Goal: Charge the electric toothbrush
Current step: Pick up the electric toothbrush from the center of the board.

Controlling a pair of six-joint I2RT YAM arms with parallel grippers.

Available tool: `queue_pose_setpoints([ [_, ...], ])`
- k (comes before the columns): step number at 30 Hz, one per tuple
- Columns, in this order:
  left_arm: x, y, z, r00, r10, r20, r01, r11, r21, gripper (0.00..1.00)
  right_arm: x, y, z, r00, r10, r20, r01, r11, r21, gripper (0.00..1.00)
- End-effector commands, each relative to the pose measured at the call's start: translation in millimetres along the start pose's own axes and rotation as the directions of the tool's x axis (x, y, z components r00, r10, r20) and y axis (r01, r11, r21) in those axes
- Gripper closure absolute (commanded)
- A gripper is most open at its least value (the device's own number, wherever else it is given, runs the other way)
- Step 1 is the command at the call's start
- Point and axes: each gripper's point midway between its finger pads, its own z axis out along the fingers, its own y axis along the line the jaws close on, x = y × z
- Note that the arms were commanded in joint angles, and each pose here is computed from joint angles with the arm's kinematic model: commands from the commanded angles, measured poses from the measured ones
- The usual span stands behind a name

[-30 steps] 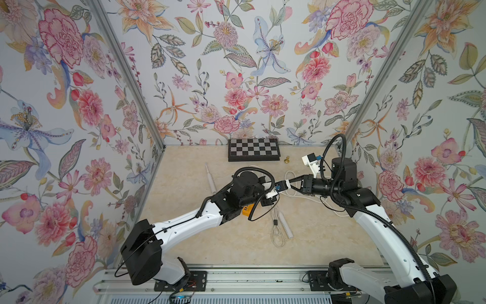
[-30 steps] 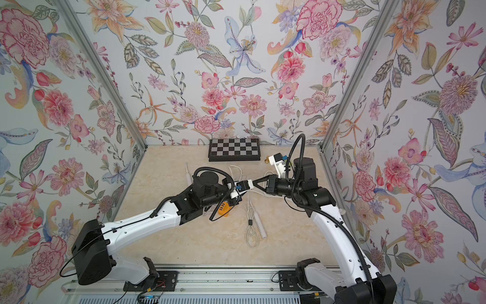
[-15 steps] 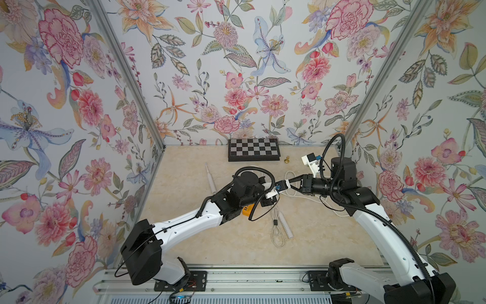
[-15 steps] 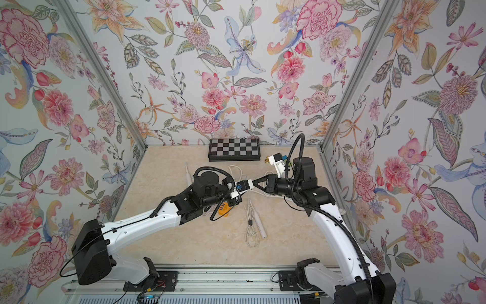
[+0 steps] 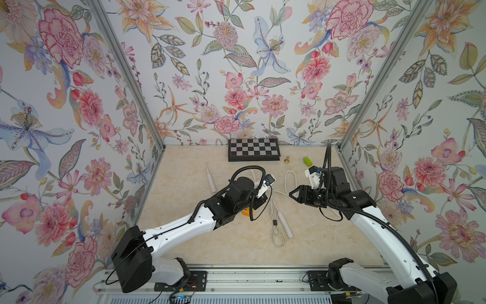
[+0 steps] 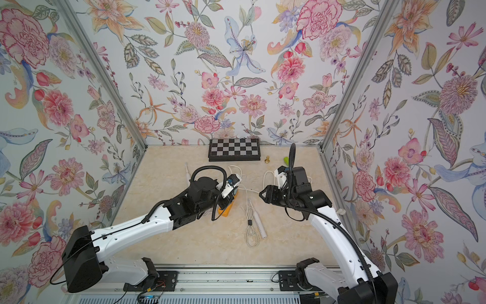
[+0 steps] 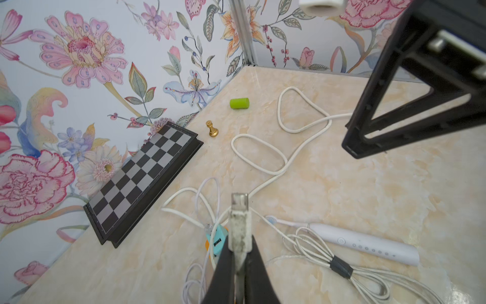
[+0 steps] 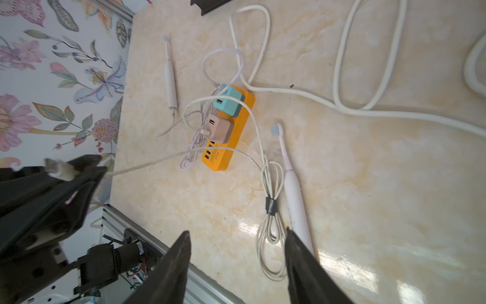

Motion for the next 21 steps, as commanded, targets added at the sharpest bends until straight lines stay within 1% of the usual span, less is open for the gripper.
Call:
queue_pose_setpoints([
  [1,21.9,16.3,-12.7,0.995,-0.082,-0.062,0.077,0.994,-0.075,1.0,45.0,-36.7,32.8,0.988,-0.002,-0.157,0.034,0.979,0.203,0.4],
  [3,26.0,17.1,-17.4,0.992,-0.107,-0.061,0.102,0.992,-0.078,1.0,64.8,-45.0,50.2,0.973,-0.013,-0.231,0.073,0.964,0.257,0.4],
  [5,26.9,15.7,-20.8,0.991,-0.122,-0.054,0.118,0.991,-0.068,1.0,81.0,-48.2,66.2,0.956,-0.022,-0.293,0.102,0.96,0.262,0.39],
  [7,29.5,16.9,-22.4,0.989,-0.139,-0.048,0.135,0.988,-0.072,1.0,92.8,-58.6,78.3,0.942,-0.017,-0.335,0.124,0.945,0.302,0.4],
  [10,32.1,14.1,-20.8,0.987,-0.154,-0.049,0.151,0.987,-0.058,1.0,95.2,-72.2,90.3,0.938,-0.01,-0.346,0.149,0.914,0.377,0.43],
  [12,33.0,14.8,-19.6,0.985,-0.166,-0.05,0.163,0.985,-0.063,1.0,98.0,-68.6,100.0,0.932,-0.018,-0.361,0.162,0.914,0.373,0.45],
  [17,33.1,13.2,-18.1,0.984,-0.171,-0.043,0.169,0.984,-0.055,1.0,91.7,-72.0,112.9,0.942,-0.012,-0.336,0.154,0.903,0.401,0.53],
  [18,32.6,13.1,-17.8,0.984,-0.171,-0.042,0.169,0.984,-0.054,1.0,95.4,-66.6,115.9,0.937,-0.039,-0.347,0.184,0.9,0.394,0.54],
  [21,32.5,12.1,-15.8,0.984,-0.174,-0.046,0.171,0.984,-0.049,1.0,92.4,-70.8,119.2,0.939,-0.044,-0.341,0.195,0.885,0.423,0.59],
])
